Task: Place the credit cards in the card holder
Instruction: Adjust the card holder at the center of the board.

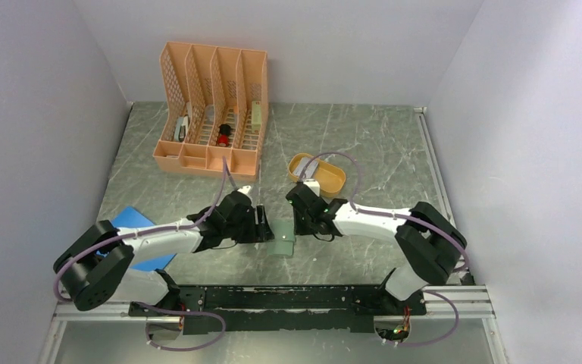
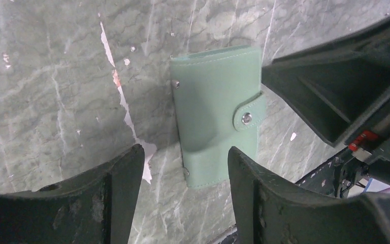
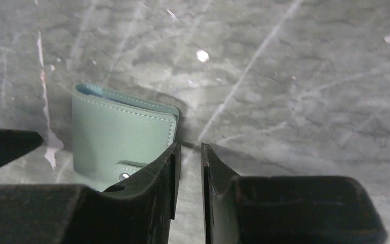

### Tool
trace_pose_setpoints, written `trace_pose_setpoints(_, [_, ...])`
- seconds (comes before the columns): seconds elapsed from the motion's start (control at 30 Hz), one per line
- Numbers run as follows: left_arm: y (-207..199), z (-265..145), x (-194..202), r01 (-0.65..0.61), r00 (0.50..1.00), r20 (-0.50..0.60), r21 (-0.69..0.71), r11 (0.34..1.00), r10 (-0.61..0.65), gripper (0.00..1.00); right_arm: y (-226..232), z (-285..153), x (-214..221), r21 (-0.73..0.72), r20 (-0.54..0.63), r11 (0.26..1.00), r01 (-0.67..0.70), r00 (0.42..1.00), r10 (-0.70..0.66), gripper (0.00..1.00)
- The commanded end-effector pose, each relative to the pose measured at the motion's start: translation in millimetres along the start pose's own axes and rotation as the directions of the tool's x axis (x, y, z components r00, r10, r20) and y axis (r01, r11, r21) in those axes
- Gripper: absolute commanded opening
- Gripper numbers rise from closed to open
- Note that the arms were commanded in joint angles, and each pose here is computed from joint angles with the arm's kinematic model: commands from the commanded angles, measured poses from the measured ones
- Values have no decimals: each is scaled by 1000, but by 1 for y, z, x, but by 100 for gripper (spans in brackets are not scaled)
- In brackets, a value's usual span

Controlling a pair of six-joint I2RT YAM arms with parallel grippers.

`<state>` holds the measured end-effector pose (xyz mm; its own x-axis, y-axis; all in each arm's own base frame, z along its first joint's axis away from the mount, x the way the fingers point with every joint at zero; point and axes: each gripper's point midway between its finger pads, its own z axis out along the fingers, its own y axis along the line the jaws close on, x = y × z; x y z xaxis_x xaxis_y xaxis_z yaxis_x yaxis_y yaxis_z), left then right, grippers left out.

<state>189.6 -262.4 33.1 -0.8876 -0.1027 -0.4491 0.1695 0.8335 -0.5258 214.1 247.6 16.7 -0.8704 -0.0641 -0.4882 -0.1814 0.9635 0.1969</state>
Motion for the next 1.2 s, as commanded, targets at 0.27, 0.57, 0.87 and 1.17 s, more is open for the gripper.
trace_pose_setpoints(0.27, [10,-6,-1,13,1000,22,-38,999,-12,63,19,13,-15,-30,2,999,26,1000,-26,25])
trace_pose_setpoints(0.57, [11,3,-18,53,998,32,-45,998,-51,57,7,-31,-24,-20,128,998,63,990,-60,28])
trace_pose_setpoints(0.87, [-14,-11,-53,66,993,96,31,997,-68,51,35,-57,-25,47,224,970,237,944,-241,34])
trace_pose_setpoints(1.17, [-31,6,-49,121,992,17,161,979,-126,24,39,-50,-17,38,217,975,219,950,-222,35])
